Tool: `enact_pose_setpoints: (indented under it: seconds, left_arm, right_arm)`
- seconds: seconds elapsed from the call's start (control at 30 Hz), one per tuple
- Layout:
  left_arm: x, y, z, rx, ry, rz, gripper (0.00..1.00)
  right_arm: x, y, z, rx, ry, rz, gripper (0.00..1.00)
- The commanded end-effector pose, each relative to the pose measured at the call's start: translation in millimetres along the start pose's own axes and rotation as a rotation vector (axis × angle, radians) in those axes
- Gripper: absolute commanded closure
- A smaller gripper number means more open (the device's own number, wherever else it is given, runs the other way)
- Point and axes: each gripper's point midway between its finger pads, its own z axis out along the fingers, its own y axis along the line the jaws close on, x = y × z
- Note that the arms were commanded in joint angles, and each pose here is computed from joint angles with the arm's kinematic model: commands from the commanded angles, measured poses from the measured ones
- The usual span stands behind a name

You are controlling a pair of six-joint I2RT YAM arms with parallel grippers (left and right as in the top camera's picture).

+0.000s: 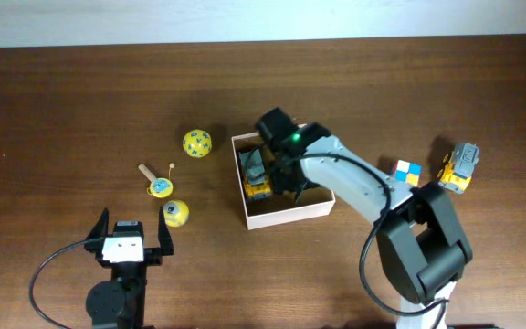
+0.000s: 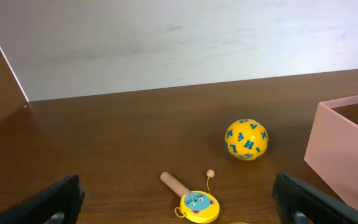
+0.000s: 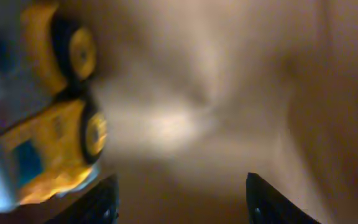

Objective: Pack container

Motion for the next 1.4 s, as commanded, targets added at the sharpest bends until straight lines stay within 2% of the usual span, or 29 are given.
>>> enact_pose_setpoints:
  seconds: [0.0, 0.4, 0.87, 1.37]
  left_arm:
    - [3, -3, 0, 0.014, 0.003, 0.016, 0.01]
    - [3, -3, 0, 0.014, 0.003, 0.016, 0.01]
    - [3, -3, 0, 0.014, 0.003, 0.016, 0.01]
    - [3, -3, 0, 0.014, 0.003, 0.016, 0.01]
  right_arm:
    - [16, 21, 4, -0.011, 0.031, -0.076, 0.39]
    - [28, 47, 2, -0.063, 0.046, -0.098, 0.39]
    - [-2, 67, 0, -0.147, -0.07, -0.022, 0.39]
    - [-15, 70, -2, -0.162, -0.118, 0.086, 0.39]
